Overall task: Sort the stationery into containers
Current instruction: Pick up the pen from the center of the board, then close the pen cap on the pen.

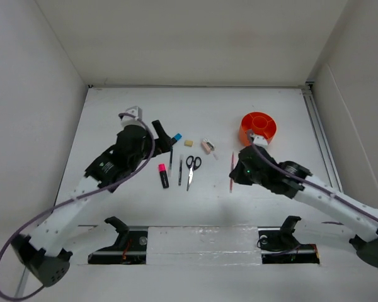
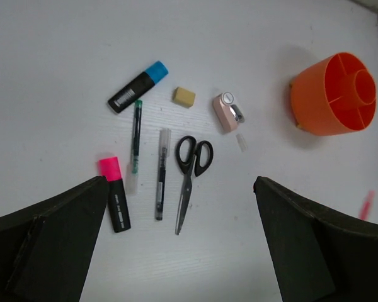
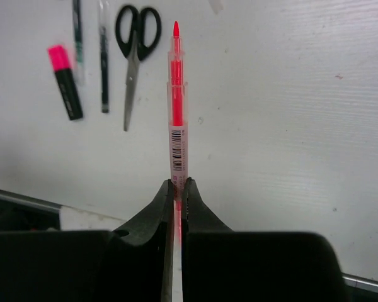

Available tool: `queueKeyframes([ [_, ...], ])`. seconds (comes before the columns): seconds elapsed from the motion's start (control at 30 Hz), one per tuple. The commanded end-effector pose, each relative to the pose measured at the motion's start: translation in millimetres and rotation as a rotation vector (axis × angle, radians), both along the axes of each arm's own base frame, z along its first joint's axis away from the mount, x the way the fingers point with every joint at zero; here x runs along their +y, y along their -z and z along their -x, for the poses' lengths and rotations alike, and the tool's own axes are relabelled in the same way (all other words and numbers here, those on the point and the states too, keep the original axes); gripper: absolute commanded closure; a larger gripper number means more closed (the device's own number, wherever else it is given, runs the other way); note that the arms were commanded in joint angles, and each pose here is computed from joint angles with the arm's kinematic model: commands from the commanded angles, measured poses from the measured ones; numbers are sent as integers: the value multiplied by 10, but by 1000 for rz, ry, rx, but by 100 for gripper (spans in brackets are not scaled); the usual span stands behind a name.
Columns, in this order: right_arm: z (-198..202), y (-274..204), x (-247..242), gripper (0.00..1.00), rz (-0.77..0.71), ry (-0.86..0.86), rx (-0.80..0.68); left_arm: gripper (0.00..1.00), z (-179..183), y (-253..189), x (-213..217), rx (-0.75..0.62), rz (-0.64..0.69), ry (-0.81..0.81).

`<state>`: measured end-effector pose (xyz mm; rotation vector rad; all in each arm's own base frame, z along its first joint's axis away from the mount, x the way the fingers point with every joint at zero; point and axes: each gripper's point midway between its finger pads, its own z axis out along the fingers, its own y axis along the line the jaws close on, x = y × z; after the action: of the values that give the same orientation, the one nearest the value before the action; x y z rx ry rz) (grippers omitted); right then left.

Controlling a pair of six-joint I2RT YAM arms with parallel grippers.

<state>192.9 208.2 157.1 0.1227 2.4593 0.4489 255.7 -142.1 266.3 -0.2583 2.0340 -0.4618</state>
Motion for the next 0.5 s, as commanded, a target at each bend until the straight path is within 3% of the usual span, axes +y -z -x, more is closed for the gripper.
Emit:
queueKeyframes([
  [0.0,98,-424,-362,100,-10,88,-84,0,-162,6,-499,48,120,82],
  [0.1,220,-697,-579,100,-48,111,-126,0,-129,96,-1070,93,91,81],
  [0.3,404,-1149,-865,100,-140,150,-198,0,-416,440,-1932,179,-20,12],
  [0.47,547,-1350,-1183,100,-153,184,-244,0,-535,751,-2429,250,25,39],
])
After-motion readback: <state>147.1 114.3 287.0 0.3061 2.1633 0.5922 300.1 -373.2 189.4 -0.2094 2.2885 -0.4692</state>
